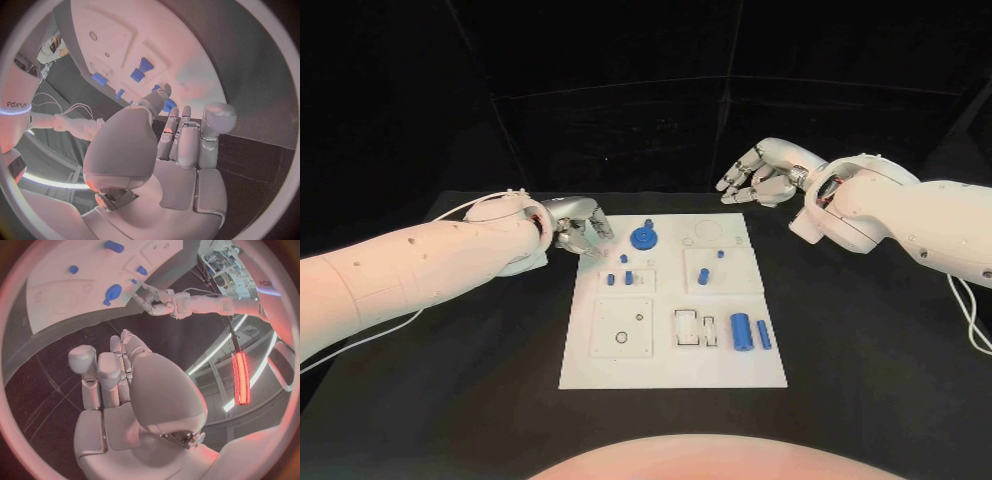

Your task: Assemble the parts on the task board

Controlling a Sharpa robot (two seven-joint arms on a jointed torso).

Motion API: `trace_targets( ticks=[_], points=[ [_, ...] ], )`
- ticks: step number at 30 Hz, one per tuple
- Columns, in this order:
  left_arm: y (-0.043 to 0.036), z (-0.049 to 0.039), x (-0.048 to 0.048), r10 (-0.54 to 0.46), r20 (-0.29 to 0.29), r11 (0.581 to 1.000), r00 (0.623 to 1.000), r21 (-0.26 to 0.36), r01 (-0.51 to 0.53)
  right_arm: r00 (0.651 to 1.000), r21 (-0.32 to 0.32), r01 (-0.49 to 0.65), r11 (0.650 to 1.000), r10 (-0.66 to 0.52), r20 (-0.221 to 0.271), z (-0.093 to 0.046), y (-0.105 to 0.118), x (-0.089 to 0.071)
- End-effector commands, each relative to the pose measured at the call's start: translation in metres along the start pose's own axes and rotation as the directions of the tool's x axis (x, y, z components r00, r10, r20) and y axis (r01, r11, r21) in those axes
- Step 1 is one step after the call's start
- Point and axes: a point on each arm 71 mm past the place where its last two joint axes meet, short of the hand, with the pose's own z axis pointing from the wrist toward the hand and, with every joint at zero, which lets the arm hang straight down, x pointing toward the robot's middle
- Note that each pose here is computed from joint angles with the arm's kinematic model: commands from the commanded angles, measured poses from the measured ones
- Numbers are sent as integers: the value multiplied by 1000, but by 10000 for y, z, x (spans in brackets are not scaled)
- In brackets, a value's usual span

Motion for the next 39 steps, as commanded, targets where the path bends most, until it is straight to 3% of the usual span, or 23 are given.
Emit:
trace_targets(
  ticks=[1, 3, 6, 10, 14, 18, 21, 25, 39],
  points=[
    [54, -80, -147, -277, 127, 961, 953, 43, 273, 957, 18, 283, 959, -281, -68, -23, -31, 76],
    [88, -138, -189, -384, 154, 923, 911, 75, 376, 937, 16, 343, 939, -340, -75, -42, -45, 117],
    [104, -229, -241, -545, 182, 838, 818, 147, 526, 908, 10, 413, 911, -410, -85, -72, -66, 202],
    [74, -336, -290, -748, 194, 663, 635, 260, 702, 878, 0, 468, 884, -465, -112, -112, -99, 359],
    [41, -410, -311, -875, 183, 483, 448, 339, 807, 862, -6, 490, 872, -486, -145, -139, -134, 506],
    [22, -462, -317, -930, 171, 366, 324, 379, 850, 853, -8, 499, 867, -493, -170, -151, -173, 616],
    [5, -493, -316, -948, 162, 316, 273, 397, 861, 848, -9, 504, 864, -497, -183, -149, -196, 679],
    [-23, -522, -312, -959, 151, 281, 240, 413, 866, 845, -9, 507, 862, -499, -191, -133, -219, 741],
    [-86, -551, -298, -967, 133, 253, 216, 424, 870, 843, -22, 509, 860, -504, -191, -29, -214, 862]
  ],
)
